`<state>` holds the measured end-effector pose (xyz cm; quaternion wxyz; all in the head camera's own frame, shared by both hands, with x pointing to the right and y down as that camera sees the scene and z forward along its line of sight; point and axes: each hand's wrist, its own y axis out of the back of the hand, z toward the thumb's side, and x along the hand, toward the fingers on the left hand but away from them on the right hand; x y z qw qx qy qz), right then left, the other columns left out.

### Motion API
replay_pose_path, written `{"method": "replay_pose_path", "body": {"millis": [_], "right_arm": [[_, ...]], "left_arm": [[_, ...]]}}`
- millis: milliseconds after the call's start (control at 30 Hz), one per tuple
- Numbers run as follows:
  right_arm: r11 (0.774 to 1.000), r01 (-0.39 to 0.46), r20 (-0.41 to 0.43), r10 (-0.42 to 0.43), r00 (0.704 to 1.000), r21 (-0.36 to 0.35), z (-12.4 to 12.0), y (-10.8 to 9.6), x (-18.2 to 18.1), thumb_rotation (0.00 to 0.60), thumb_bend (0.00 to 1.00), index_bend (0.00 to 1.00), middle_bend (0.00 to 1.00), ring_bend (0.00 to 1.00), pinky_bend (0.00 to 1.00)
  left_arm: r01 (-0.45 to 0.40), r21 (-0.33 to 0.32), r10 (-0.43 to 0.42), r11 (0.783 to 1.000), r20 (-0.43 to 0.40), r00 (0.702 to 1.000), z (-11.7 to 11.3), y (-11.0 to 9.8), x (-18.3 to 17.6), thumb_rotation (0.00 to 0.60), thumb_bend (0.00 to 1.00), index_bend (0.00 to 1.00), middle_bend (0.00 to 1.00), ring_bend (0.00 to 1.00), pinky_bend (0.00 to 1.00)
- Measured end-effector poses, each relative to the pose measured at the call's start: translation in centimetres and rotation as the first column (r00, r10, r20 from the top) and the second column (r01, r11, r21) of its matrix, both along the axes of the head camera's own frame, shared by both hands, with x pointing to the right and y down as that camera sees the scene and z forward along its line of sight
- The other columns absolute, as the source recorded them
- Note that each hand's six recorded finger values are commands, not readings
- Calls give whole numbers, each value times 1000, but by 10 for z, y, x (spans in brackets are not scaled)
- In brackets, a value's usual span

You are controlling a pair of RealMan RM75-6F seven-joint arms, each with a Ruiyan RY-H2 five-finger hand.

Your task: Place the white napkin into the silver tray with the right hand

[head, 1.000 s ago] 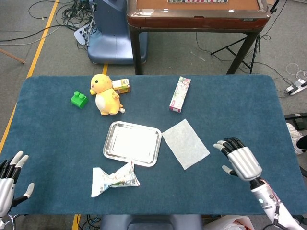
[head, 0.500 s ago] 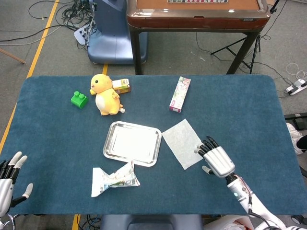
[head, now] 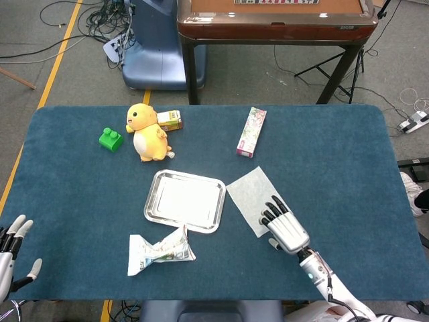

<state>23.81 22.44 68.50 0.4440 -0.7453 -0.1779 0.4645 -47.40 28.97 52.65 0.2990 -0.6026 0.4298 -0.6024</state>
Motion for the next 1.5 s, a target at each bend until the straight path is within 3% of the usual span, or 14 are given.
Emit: {"method": "replay_pose_path", "body": {"millis": [500, 1500], "right_arm": [[1000, 0, -3, 0, 1000, -16, 16, 8, -13, 600, 205, 424, 297, 123, 48], [999, -18, -12, 17, 1000, -38, 37, 0, -24, 600, 204, 423, 297, 123, 48]], "left_arm": [[12, 1, -12, 1000, 1, 1000, -1, 3, -5, 600, 336, 17, 22, 46, 19], [24, -9, -24, 1000, 15, 1000, 2, 2, -12, 600, 335, 17, 22, 46, 19]]}}
